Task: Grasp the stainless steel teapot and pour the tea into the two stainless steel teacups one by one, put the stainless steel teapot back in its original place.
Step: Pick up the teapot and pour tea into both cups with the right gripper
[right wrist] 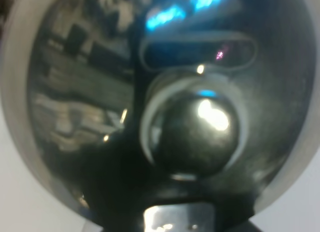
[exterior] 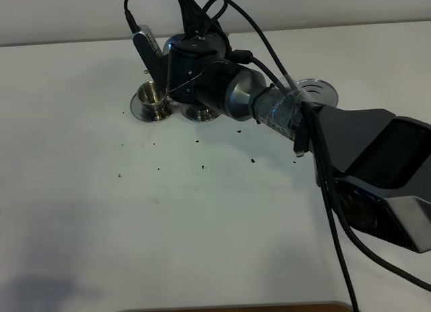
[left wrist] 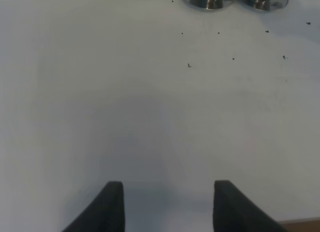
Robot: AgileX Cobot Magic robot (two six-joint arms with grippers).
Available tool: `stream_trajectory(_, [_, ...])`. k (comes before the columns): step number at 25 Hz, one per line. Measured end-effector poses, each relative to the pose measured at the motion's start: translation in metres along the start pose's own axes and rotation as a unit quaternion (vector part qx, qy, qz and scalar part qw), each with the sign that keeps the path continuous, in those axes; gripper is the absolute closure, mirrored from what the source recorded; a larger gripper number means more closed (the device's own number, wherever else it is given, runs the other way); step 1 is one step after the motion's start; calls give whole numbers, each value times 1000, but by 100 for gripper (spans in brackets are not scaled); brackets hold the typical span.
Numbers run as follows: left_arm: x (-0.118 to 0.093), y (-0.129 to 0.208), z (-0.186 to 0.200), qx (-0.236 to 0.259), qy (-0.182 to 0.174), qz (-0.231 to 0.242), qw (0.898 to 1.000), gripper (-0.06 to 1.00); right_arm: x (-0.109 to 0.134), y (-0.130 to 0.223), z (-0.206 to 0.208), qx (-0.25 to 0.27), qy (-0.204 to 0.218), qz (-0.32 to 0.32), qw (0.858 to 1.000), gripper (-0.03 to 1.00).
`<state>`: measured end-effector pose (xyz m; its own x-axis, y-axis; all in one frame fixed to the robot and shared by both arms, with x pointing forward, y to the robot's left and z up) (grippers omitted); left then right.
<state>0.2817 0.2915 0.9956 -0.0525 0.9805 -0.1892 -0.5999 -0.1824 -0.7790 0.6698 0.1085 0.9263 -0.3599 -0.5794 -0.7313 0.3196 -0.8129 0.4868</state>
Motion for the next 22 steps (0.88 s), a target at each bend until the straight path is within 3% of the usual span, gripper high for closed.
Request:
stream_trajectory(8, [0,0,0,0,0,0,1000,48,12,-7,-11,-3,-8,23,1000,78])
stream_trajectory(22, [0,0,0,0,0,0,1000,48,7,-7,-14,7,20,66,998,78])
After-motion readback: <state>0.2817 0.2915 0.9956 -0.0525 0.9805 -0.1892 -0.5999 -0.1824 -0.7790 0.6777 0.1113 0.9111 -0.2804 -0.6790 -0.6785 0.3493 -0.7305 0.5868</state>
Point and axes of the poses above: a point on each arm's last joint axis where the gripper is mounted, z pointing back along that axis away from the gripper, x along the wrist's bending axis when the last joint is at zero, y = z × x, the point moved 6 cm from there along -z, pointing out along that axis toward the gripper, and after that the axes turned 10 degrees about z, right-handed, at the moved point
